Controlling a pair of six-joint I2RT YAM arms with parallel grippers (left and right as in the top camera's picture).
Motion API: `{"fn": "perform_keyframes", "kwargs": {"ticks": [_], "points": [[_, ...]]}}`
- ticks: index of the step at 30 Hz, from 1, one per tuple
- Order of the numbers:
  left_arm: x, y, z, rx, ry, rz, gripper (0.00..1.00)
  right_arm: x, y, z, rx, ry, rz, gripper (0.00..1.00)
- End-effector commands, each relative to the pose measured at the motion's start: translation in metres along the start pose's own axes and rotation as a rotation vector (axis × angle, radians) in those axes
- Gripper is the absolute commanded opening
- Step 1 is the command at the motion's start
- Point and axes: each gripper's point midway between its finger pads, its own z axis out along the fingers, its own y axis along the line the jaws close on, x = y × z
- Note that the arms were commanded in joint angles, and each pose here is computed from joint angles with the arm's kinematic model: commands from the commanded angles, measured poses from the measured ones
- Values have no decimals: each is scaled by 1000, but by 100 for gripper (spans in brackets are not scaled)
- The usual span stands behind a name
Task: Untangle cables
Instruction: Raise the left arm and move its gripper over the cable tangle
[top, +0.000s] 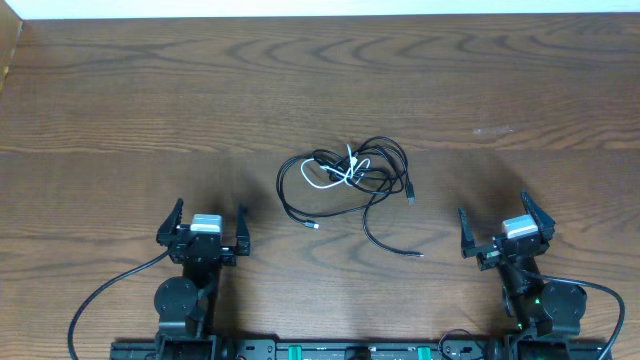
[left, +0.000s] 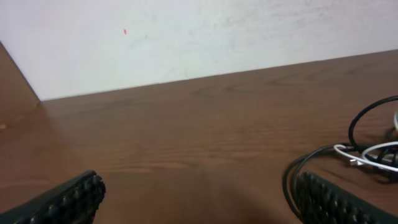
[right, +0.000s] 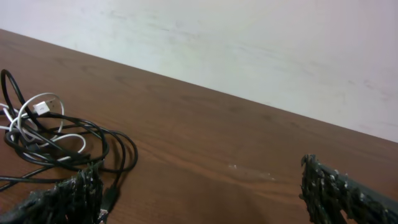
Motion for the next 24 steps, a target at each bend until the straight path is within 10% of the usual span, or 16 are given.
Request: {"fn": "perform_keyframes", "kwargs": {"ticks": [1, 24], "points": [[11, -2, -5, 15, 85, -60, 99, 0, 0, 0, 2, 0, 8, 99], [-51, -24, 15, 232, 484, -137, 99, 0, 0, 0, 2, 0, 9, 99]]}}
